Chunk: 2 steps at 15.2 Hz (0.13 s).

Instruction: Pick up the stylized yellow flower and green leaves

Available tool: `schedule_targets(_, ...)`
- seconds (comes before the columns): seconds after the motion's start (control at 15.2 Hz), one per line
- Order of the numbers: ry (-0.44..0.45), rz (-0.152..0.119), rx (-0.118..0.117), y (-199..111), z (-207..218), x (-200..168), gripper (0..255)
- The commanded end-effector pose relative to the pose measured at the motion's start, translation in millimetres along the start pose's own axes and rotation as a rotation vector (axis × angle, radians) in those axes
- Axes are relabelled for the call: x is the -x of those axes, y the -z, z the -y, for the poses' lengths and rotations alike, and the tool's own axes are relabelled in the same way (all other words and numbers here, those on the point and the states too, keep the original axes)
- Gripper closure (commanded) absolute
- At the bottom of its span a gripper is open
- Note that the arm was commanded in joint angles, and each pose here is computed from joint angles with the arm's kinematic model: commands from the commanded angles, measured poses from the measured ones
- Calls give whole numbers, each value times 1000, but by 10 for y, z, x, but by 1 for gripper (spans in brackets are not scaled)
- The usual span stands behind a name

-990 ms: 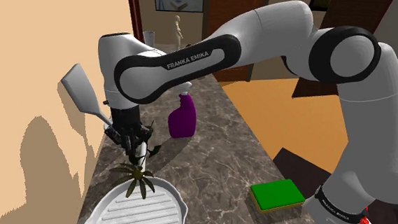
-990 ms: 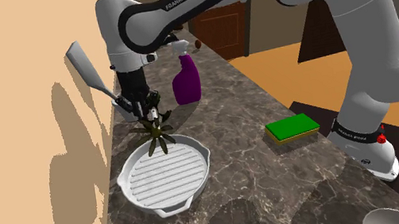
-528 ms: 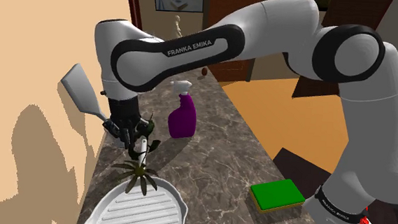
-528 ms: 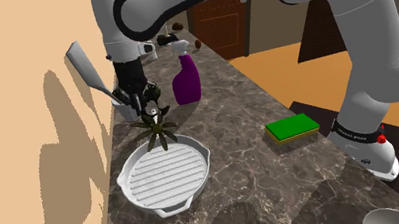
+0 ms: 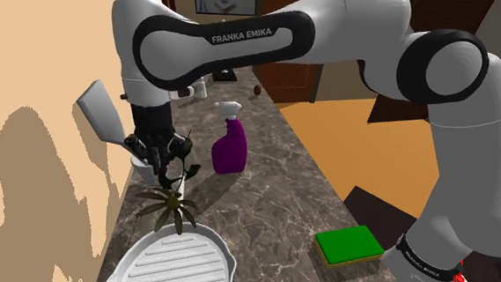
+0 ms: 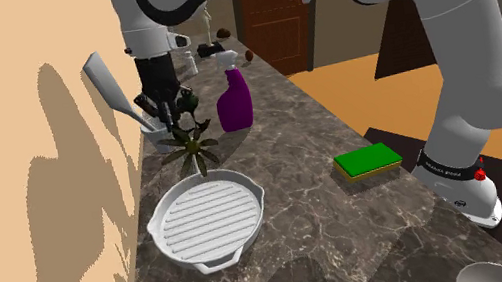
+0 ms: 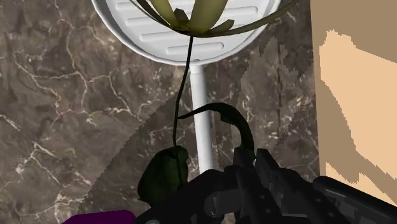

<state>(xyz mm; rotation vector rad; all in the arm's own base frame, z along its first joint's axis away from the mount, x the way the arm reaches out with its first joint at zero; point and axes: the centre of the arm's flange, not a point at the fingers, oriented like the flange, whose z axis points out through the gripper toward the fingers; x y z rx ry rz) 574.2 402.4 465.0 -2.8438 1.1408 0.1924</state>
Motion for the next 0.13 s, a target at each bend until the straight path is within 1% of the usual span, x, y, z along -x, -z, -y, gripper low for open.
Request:
schedule_targets(0.0, 0, 0, 0, 63, -1, 15, 255)
schedule_targets(0.07, 0, 0, 0, 63, 0, 15, 255)
